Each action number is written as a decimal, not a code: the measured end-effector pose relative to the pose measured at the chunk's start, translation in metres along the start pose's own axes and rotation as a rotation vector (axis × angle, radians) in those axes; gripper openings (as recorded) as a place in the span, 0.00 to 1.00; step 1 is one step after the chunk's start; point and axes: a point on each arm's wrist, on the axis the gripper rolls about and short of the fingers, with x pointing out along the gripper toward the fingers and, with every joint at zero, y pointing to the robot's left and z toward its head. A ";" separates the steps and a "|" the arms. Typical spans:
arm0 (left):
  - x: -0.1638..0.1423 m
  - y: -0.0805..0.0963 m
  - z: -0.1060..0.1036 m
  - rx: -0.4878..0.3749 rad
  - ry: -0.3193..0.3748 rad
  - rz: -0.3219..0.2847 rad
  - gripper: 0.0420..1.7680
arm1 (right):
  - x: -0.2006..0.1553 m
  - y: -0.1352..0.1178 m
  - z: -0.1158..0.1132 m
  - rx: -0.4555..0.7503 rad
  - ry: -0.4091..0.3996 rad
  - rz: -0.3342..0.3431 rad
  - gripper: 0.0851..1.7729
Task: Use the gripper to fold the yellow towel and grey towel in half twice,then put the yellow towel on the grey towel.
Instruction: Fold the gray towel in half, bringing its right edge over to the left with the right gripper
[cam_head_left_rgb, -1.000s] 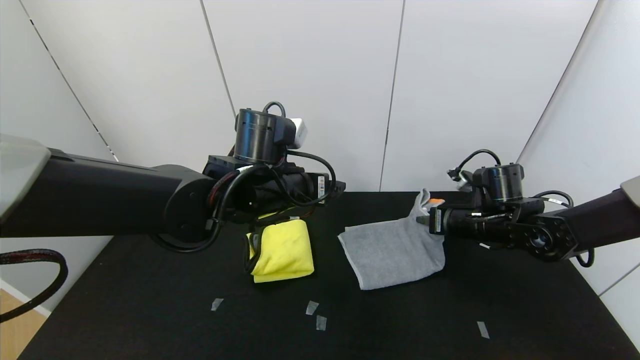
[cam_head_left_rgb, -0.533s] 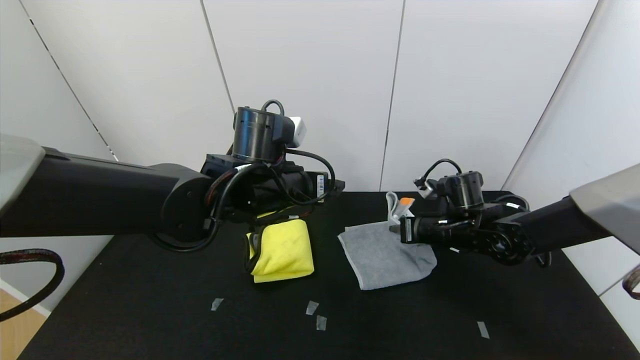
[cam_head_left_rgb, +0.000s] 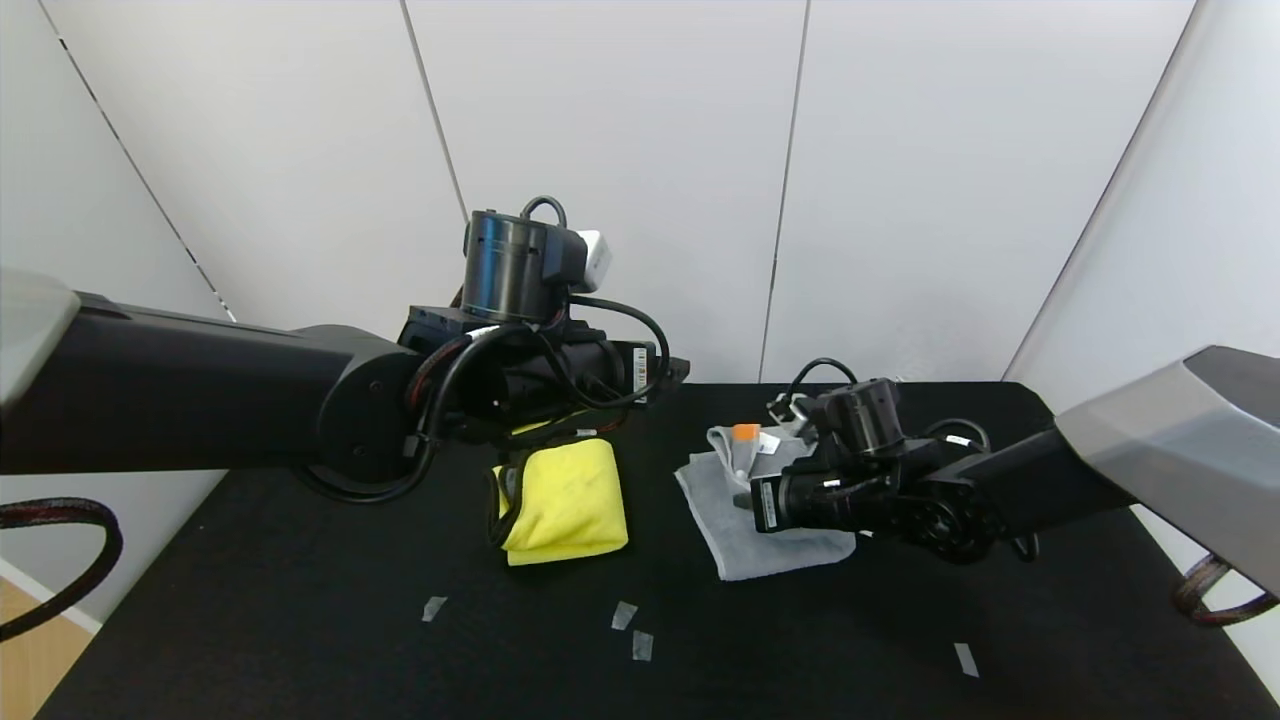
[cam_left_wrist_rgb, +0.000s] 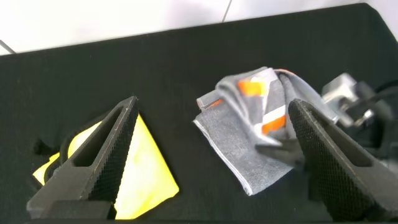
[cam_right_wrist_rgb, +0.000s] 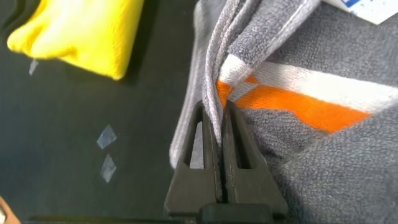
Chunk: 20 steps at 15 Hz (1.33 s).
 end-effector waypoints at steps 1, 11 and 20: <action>0.000 0.000 0.000 0.000 0.000 0.000 0.97 | 0.003 0.003 -0.003 -0.003 0.011 0.005 0.04; 0.000 0.000 0.000 0.001 0.000 0.002 0.97 | 0.019 0.022 -0.024 -0.027 0.078 0.013 0.04; 0.000 0.000 0.000 0.001 -0.001 0.002 0.97 | 0.015 0.032 -0.018 -0.053 0.049 0.021 0.67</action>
